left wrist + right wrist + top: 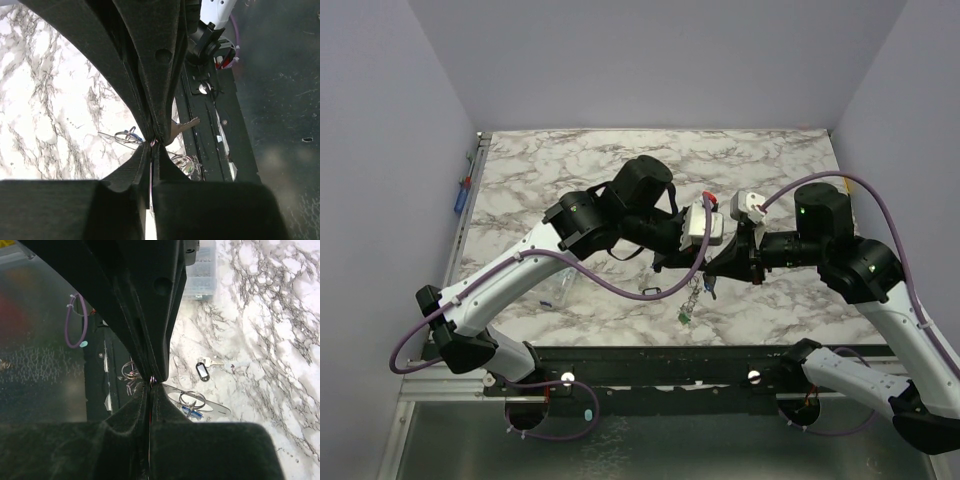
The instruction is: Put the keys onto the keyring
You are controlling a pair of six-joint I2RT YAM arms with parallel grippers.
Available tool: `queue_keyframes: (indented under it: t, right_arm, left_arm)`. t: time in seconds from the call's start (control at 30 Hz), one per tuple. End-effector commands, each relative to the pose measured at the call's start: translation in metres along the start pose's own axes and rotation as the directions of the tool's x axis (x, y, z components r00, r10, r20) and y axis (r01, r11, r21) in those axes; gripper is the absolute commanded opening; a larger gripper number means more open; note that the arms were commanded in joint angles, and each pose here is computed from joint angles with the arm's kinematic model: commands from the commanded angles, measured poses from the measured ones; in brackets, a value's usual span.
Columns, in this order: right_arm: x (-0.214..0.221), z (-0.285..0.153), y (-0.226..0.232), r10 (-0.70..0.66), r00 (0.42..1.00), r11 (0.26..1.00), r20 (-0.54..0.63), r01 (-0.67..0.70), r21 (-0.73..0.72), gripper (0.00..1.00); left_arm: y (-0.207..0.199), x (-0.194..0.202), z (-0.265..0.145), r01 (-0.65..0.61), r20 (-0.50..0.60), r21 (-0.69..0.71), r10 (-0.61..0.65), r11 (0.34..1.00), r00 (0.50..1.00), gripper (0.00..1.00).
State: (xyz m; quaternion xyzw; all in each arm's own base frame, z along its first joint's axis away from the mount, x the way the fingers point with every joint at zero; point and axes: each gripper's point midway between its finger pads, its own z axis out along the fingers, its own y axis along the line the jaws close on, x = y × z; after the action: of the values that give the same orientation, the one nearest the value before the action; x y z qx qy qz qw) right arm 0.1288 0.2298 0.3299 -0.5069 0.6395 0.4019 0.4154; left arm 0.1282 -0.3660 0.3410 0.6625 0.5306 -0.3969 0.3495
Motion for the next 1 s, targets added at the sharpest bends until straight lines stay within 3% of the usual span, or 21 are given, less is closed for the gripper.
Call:
queue_keyframes:
  t: [0.0,0.13,0.17,0.27,0.37,0.57,0.83,0.97]
  right_arm:
    - [-0.020,-0.006,0.007,-0.071,0.995,0.997,0.068,0.072,-0.011,0.01]
    - [-0.023,-0.009,0.007,-0.087,0.992,0.996,0.086,0.086,0.012,0.01]
    - [-0.023,-0.009,0.005,-0.087,0.992,0.996,0.089,0.085,0.022,0.06]
    - [-0.023,-0.011,0.003,-0.093,0.991,0.995,0.094,0.090,0.046,0.38]
    - [-0.026,-0.018,-0.005,-0.120,0.988,0.986,0.101,0.106,0.129,0.54]
    - [-0.042,-0.037,-0.009,-0.210,0.958,0.955,0.197,0.157,0.253,0.54]
    - [-0.049,-0.023,0.003,-0.210,0.953,0.975,0.217,0.186,0.125,0.51]
    - [-0.062,-0.019,0.012,-0.224,0.947,0.975,0.231,0.220,0.046,0.40]
  left_arm:
    - [0.004,0.015,0.006,0.010,-0.045,-0.014,-0.010,1.000,0.999,0.00]
    - [0.006,0.014,0.005,-0.009,-0.042,-0.021,0.008,1.000,0.999,0.00]
    - [0.007,0.011,0.004,-0.017,-0.034,-0.032,0.016,0.999,0.999,0.00]
    - [0.010,-0.001,-0.001,-0.042,0.023,-0.071,0.043,0.997,0.999,0.00]
    - [0.010,-0.017,-0.011,-0.058,0.101,-0.116,0.069,0.992,0.992,0.00]
    - [0.006,-0.039,-0.030,-0.061,0.270,-0.207,0.117,0.976,0.956,0.00]
    - [-0.011,-0.050,-0.046,-0.075,0.420,-0.237,0.172,0.969,0.891,0.00]
    - [-0.017,-0.053,-0.051,-0.087,0.449,-0.242,0.191,0.966,0.873,0.00]
